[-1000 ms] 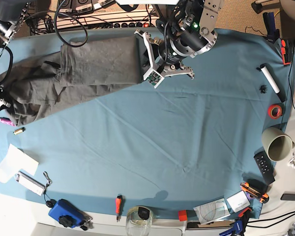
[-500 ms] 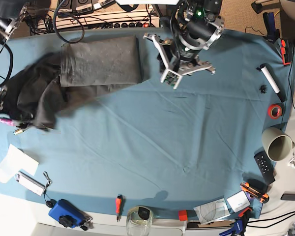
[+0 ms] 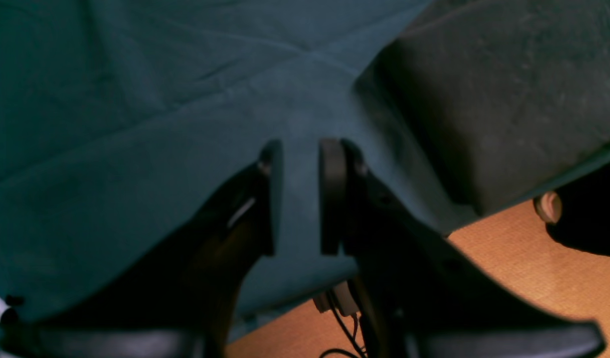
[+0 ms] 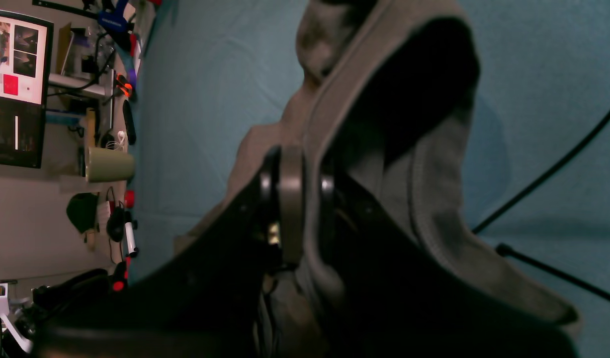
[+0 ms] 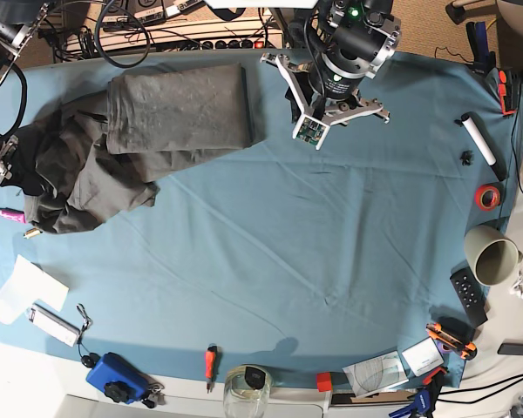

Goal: Fold the T-shirt properly
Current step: 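Open the left gripper and lift it away from the folded strip, then lift the strip end with the right gripper and fold it over the bundle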

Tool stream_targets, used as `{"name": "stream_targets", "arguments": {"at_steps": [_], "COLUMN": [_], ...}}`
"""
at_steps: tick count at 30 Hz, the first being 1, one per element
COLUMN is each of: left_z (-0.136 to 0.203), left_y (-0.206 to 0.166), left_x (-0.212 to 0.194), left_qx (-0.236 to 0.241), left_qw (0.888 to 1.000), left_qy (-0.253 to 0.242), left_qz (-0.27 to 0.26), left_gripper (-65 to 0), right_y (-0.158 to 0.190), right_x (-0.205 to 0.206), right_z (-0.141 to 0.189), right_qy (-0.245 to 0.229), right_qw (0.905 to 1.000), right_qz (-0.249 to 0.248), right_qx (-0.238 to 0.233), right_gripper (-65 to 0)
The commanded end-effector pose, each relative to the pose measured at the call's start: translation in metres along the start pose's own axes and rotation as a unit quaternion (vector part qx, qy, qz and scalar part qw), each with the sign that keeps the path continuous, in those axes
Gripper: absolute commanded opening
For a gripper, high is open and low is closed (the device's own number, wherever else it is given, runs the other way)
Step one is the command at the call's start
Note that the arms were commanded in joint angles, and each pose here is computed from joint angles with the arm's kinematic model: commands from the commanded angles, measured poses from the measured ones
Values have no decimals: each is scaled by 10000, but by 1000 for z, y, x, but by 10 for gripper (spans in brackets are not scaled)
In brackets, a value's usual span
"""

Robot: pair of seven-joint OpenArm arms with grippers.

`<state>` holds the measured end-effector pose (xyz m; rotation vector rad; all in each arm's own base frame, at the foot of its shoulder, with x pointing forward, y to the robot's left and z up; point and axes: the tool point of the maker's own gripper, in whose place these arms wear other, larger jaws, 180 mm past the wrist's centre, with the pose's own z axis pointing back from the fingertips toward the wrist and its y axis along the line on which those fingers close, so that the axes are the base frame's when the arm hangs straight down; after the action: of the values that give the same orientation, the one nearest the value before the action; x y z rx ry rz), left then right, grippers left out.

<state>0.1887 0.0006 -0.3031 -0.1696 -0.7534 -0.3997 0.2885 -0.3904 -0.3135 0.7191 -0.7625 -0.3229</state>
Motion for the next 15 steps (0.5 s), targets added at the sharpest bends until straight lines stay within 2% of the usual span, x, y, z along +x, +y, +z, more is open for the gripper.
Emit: {"name": "stream_targets", "arguments": {"at_steps": [1,3,9,12,15], "left_z": [4,4,8,8,8], "left_y": [-1,2,37,40,40], "left_x": [8,7,3,4,4], "left_qx": [-7,65,1042,1133,1134], "left_qw": [9999,9999,9942,9930,9929], "left_qy": [-161,-142,-61,-87,-104], "left_qz": [61,41,246,336,334], "left_gripper": [-530,-530,-530,-530,-530], "right_y": [8,9,9,12,28], "right_x": [25,24,24,25,31], "right_z": [11,11,11,10,5], "right_qy": [-276,-277,-277,-279,-303], "right_qw": [9994,9994,9994,9992,9977], "right_qz": [205,203,202,264,573], "right_qx": [40,44,45,69,177], "right_gripper": [-650,-650,-650,-650,-650]}}
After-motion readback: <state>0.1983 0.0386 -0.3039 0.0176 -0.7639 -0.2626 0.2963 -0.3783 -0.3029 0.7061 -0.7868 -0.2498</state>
